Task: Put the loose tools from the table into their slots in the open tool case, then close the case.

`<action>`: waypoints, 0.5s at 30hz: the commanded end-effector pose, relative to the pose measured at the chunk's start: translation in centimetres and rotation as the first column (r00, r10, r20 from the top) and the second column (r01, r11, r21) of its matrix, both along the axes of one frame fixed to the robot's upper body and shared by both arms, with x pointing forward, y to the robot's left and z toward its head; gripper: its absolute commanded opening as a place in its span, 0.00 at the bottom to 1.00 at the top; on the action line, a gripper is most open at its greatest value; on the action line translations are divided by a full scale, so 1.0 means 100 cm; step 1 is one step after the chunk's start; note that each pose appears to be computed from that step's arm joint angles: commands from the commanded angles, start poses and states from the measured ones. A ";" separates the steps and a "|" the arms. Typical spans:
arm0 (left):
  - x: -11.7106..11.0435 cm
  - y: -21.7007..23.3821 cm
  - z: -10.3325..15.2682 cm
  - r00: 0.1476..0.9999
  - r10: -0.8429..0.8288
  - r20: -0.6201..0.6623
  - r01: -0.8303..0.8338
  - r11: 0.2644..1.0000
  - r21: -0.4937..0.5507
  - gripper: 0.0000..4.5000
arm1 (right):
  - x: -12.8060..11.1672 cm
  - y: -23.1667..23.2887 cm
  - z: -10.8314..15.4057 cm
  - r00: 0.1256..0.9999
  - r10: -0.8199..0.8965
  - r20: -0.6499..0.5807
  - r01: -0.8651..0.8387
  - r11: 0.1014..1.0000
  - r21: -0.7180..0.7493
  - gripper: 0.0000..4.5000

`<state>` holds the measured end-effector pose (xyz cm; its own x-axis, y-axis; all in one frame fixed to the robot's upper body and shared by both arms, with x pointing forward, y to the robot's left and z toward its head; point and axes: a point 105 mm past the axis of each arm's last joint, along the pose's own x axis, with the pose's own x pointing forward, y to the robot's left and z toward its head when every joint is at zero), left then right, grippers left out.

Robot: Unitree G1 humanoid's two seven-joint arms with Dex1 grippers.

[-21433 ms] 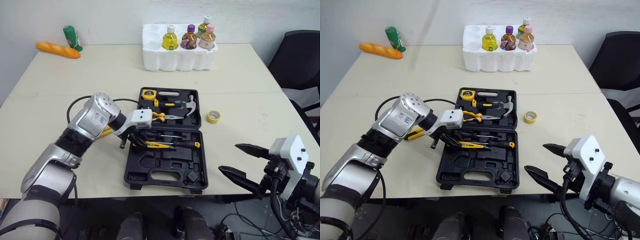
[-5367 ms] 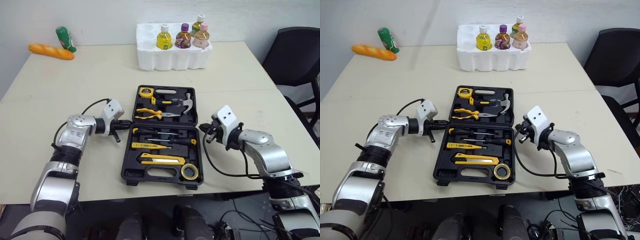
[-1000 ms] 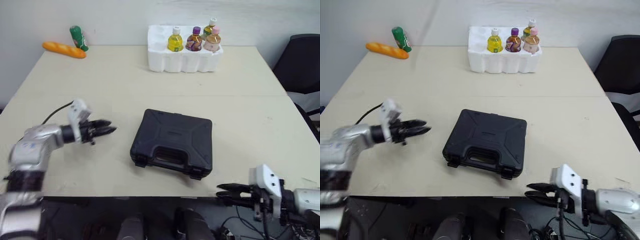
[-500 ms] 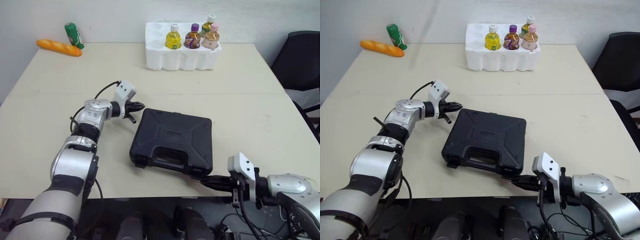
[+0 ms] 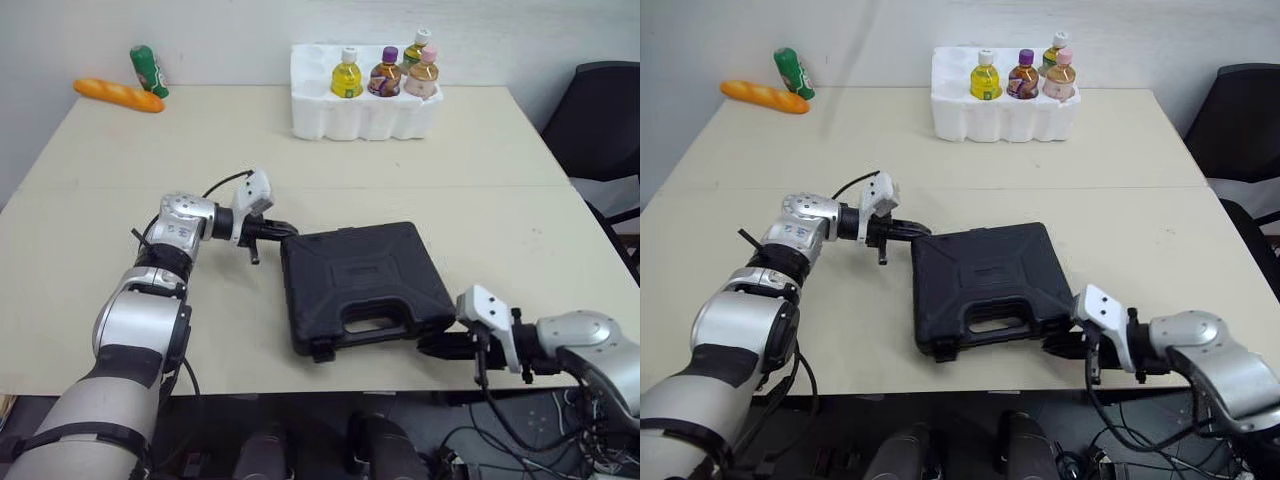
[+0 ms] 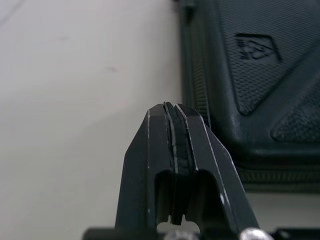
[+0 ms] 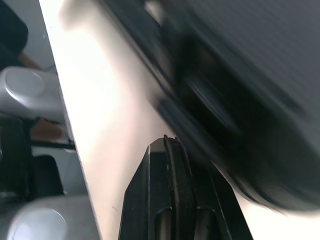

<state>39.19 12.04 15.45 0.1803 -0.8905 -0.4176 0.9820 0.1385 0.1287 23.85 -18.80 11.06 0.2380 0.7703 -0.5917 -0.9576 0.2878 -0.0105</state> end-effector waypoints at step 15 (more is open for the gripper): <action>-0.076 0.000 0.054 0.952 -0.298 -0.073 0.293 0.953 -0.078 0.01 | 0.000 -0.050 0.034 0.970 -0.178 0.164 0.187 0.981 -0.043 0.00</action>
<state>33.15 13.54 17.64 0.0013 -0.9103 -0.4139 0.9998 -0.0079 0.0205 23.71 -23.55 12.93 0.3942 0.6819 -0.6161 -0.9025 0.4139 -0.1193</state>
